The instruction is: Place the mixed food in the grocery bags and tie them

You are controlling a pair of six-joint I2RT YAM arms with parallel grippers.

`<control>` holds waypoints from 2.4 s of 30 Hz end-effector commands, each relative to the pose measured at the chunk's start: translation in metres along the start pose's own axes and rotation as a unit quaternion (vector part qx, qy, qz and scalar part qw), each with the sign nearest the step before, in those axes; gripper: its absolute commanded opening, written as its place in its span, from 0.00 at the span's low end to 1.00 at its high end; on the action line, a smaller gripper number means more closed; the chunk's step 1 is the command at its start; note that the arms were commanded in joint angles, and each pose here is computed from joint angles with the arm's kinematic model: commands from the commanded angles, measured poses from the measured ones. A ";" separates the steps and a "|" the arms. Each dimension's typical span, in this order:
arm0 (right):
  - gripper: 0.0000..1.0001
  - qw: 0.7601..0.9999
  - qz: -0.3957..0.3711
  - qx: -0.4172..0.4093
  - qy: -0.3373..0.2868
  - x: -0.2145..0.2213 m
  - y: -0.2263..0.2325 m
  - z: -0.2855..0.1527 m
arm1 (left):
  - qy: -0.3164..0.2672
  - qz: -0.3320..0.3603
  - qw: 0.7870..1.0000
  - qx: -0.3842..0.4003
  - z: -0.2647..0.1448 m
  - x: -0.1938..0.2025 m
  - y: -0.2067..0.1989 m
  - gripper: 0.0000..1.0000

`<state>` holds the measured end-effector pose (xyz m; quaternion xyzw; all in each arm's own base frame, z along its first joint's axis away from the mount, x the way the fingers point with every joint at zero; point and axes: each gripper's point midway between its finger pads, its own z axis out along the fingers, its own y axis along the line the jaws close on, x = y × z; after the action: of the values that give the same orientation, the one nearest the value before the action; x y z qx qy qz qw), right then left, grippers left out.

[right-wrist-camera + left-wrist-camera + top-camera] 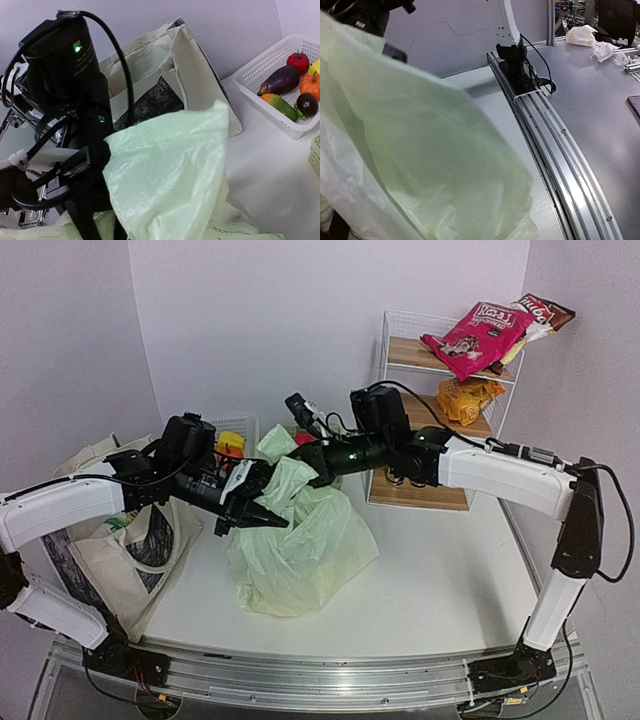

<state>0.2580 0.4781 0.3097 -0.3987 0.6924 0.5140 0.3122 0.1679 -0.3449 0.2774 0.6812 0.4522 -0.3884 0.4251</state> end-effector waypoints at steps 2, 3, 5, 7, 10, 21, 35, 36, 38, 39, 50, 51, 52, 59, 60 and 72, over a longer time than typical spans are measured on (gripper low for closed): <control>0.07 0.999 -0.023 -0.040 -0.010 -0.016 0.036 -0.015 | 0.001 -0.014 0.999 -0.048 -0.001 -0.013 0.031 0.00; 0.10 0.999 -0.020 -0.043 -0.007 -0.014 0.037 -0.015 | -0.001 -0.017 0.998 -0.054 -0.001 -0.015 0.034 0.00; 0.21 0.999 -0.016 -0.043 -0.003 -0.009 0.036 -0.016 | -0.006 -0.018 0.998 -0.059 -0.001 -0.018 0.038 0.00; 0.36 0.999 -0.018 -0.041 -0.001 -0.006 0.037 -0.019 | -0.009 -0.017 0.998 -0.056 -0.001 -0.019 0.037 0.00; 0.59 0.999 -0.022 -0.041 -0.009 -0.012 0.039 -0.026 | -0.009 -0.024 0.999 -0.048 0.000 -0.016 0.036 0.00; 0.91 0.998 0.004 -0.027 -0.057 -0.056 0.014 -0.075 | -0.021 -0.032 0.999 -0.039 0.002 -0.022 0.045 0.00; 0.93 0.996 -0.062 -0.049 -0.039 -0.029 -0.009 -0.097 | -0.056 -0.094 0.993 -0.050 -0.013 -0.028 0.069 0.00; 0.93 0.996 -0.064 -0.046 -0.039 -0.027 -0.011 -0.097 | -0.057 -0.100 0.992 -0.053 -0.013 -0.027 0.072 0.00; 0.93 0.996 -0.068 -0.044 -0.037 -0.025 -0.016 -0.096 | -0.057 -0.105 0.991 -0.058 -0.014 -0.025 0.077 0.00; 0.93 0.996 -0.070 -0.046 -0.037 -0.024 -0.016 -0.095 | -0.056 -0.106 0.991 -0.063 -0.014 -0.025 0.079 0.00; 0.92 0.986 -0.135 0.052 -0.087 -0.041 -0.045 -0.070 | -0.048 -0.076 0.993 -0.078 -0.006 -0.026 0.092 0.00; 0.92 0.985 -0.139 0.053 -0.091 -0.043 -0.046 -0.068 | -0.048 -0.071 0.993 -0.077 -0.005 -0.026 0.093 0.00; 0.93 0.984 -0.142 0.056 -0.094 -0.043 -0.049 -0.066 | -0.048 -0.064 0.994 -0.076 -0.005 -0.027 0.092 0.00; 0.94 0.982 -0.156 0.027 -0.100 -0.050 -0.047 -0.056 | -0.024 -0.061 0.993 -0.101 -0.001 -0.018 0.107 0.00; 0.94 0.983 -0.149 0.024 -0.102 -0.051 -0.048 -0.054 | -0.022 -0.061 0.992 -0.105 0.000 -0.017 0.109 0.00; 0.58 0.988 -0.116 -0.042 -0.097 -0.049 -0.034 -0.037 | -0.002 -0.072 0.990 -0.117 0.004 -0.007 0.119 0.00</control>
<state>0.3241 0.4391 0.3116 -0.4235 0.6308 0.5016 0.4138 0.2701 -0.3732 0.2910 0.5898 0.5520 -0.3769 0.4532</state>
